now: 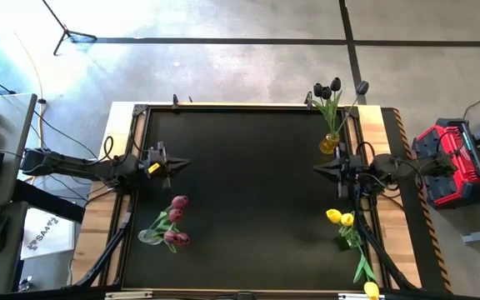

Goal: Sort flowers into vase by color
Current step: Return to Home Position

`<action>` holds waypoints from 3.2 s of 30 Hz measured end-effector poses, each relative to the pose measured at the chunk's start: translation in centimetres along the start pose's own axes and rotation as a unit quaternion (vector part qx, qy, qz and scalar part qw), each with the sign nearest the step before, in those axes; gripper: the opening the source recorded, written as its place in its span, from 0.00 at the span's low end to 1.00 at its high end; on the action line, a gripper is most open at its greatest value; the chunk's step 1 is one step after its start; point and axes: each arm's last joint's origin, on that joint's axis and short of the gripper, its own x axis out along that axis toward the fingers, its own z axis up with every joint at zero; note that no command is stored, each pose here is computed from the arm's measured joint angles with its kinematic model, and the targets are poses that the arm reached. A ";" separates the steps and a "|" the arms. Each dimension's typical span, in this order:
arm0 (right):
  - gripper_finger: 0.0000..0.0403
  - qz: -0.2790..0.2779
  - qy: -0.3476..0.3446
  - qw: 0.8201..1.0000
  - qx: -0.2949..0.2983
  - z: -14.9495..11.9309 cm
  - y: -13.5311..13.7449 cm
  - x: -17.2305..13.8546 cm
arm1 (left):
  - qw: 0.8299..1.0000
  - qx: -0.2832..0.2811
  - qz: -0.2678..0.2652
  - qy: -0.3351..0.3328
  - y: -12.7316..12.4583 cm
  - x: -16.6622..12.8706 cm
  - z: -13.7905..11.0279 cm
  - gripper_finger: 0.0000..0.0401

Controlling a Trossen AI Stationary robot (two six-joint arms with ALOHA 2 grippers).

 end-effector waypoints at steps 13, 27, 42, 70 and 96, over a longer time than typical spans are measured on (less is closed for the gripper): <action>0.00 -0.022 -0.030 0.999 0.009 -0.4 -0.1 0.2 | 0.999 0.028 -0.023 -0.005 -0.1 -0.2 0.1 0.00; 0.00 -0.029 -0.046 0.998 0.012 -2.5 -1.4 0.5 | 0.999 0.030 -0.022 -0.014 0.2 -0.9 0.4 0.00; 0.00 -0.012 -0.052 0.999 0.007 -2.5 -1.9 -0.1 | 0.999 0.029 -0.018 -0.037 0.8 -2.5 0.7 0.00; 0.00 0.008 -0.095 0.995 -0.030 -1.7 -2.1 -0.2 | 0.996 0.058 -0.060 -0.022 0.6 -2.5 0.5 0.00; 0.00 0.053 -0.076 0.995 -0.023 -2.1 -1.8 -0.2 | 0.991 0.048 -0.125 -0.006 0.2 -2.6 0.2 0.00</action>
